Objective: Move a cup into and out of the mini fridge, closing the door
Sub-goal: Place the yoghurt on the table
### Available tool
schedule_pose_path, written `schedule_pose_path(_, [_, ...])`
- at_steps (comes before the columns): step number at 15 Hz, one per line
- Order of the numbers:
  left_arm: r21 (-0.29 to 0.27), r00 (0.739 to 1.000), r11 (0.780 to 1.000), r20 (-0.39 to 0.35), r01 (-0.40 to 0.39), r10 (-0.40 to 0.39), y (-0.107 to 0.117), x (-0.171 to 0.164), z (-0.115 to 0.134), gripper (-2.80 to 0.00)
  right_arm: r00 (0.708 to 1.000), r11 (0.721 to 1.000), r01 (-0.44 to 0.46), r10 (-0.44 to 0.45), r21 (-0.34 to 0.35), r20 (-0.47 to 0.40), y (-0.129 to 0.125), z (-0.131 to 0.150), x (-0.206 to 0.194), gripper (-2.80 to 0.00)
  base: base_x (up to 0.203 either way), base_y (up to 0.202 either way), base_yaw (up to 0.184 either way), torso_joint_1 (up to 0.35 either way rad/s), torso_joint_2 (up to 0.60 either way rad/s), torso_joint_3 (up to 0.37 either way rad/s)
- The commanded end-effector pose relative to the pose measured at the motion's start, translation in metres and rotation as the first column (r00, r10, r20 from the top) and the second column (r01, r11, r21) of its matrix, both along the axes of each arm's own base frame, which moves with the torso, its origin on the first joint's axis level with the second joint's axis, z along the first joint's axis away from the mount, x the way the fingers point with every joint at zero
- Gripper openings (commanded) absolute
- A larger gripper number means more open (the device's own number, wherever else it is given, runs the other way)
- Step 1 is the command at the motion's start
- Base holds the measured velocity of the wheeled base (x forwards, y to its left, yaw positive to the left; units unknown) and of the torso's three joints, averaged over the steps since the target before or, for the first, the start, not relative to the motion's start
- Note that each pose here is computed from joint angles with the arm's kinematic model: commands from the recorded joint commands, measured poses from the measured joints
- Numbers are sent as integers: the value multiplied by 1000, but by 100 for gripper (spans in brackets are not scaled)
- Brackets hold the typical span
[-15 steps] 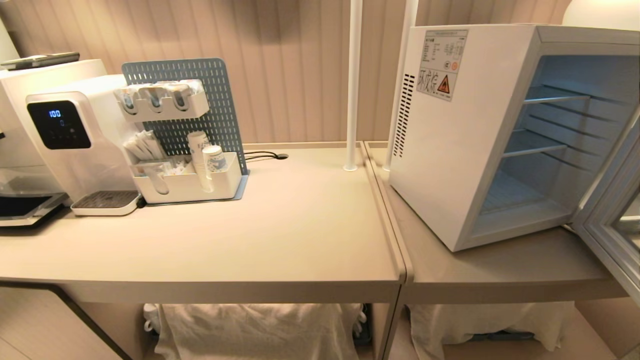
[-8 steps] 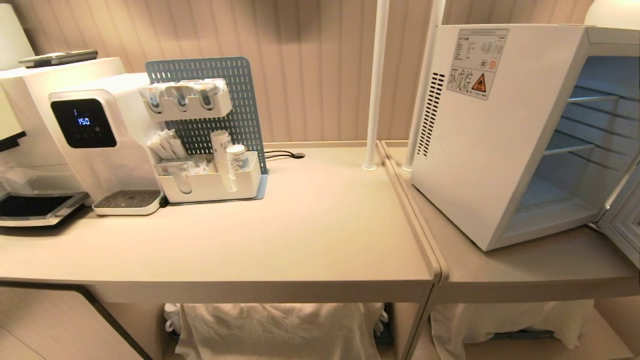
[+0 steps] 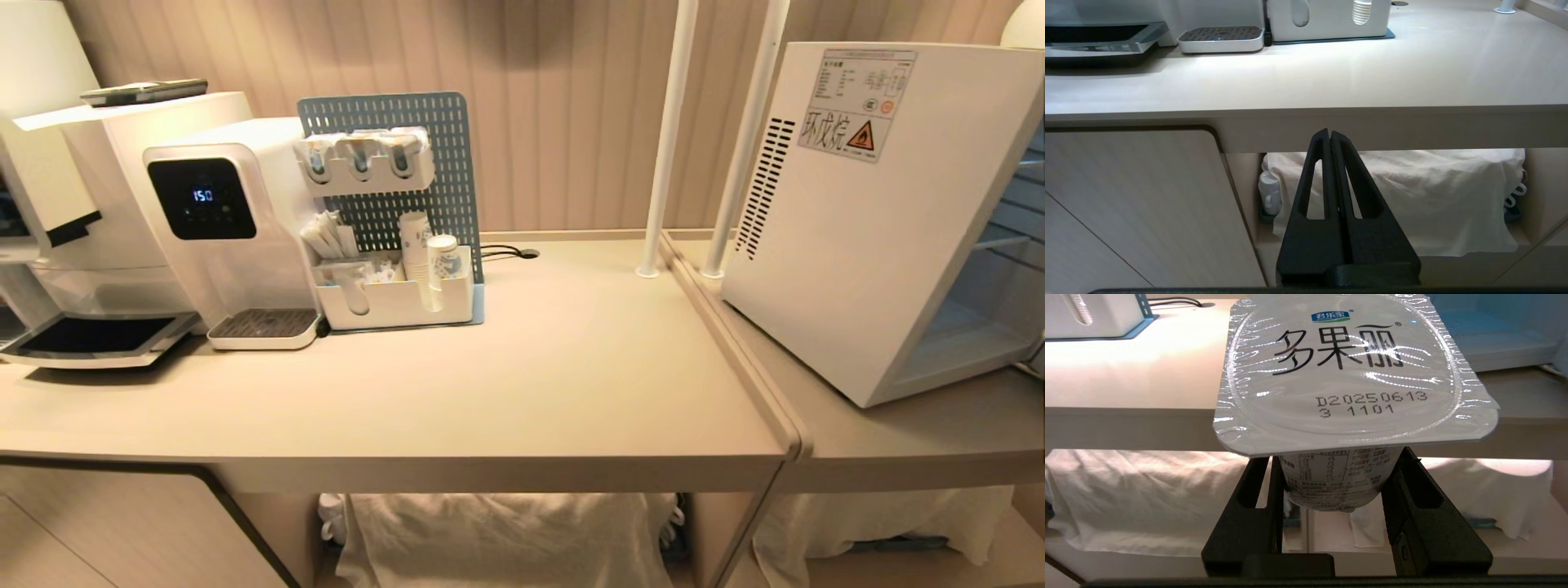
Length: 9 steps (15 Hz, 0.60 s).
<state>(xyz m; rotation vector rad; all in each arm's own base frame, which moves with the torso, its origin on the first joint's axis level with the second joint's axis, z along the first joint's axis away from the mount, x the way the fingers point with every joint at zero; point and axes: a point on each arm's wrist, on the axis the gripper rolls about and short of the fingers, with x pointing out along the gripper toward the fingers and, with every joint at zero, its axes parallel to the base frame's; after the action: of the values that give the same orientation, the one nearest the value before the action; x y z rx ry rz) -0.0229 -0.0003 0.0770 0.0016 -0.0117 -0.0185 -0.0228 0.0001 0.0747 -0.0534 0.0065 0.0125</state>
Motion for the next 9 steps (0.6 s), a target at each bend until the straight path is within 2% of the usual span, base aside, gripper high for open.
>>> schedule_pose_path(1, [0, 1000, 1000, 1, -2, 2, 0, 0, 0, -280, 1000, 1000, 0, 0, 0, -1, 0, 0, 0, -280, 0, 193, 0, -2, 2, 3])
schedule_pose_path(9, [-2, 1000, 1000, 1, 0, 0, 0, 0, 0, -280, 1000, 1000, 0, 0, 0, -1, 0, 0, 0, -280, 0, 193, 0, 2, 2, 2])
